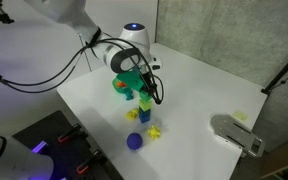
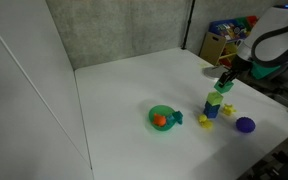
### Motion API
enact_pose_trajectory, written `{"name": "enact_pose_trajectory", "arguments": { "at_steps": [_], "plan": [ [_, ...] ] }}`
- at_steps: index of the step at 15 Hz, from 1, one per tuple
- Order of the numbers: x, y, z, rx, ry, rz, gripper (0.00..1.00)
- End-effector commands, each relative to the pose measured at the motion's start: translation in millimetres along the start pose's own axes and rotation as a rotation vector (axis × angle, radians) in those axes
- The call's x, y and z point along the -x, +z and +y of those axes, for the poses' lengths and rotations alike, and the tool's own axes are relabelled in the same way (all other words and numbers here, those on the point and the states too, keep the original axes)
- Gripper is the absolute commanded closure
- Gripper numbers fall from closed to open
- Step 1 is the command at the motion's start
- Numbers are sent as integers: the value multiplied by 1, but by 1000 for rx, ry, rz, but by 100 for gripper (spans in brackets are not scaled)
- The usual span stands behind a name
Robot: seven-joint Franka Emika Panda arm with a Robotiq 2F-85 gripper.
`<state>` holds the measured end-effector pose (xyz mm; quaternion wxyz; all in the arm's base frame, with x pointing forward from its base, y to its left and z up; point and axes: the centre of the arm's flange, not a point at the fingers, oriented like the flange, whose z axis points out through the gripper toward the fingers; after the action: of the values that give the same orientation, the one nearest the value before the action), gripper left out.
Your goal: Put the two green blocks onto the blue block on the left
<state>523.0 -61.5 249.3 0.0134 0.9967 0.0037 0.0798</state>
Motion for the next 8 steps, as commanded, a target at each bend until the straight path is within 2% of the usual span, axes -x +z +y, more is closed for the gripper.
{"name": "enact_pose_trajectory", "arguments": {
  "at_steps": [1, 8],
  "plan": [
    [-16, 7, -3, 9, 7, -20, 70],
    [-21, 24, -5, -12, 4, -71, 70]
  ]
}}
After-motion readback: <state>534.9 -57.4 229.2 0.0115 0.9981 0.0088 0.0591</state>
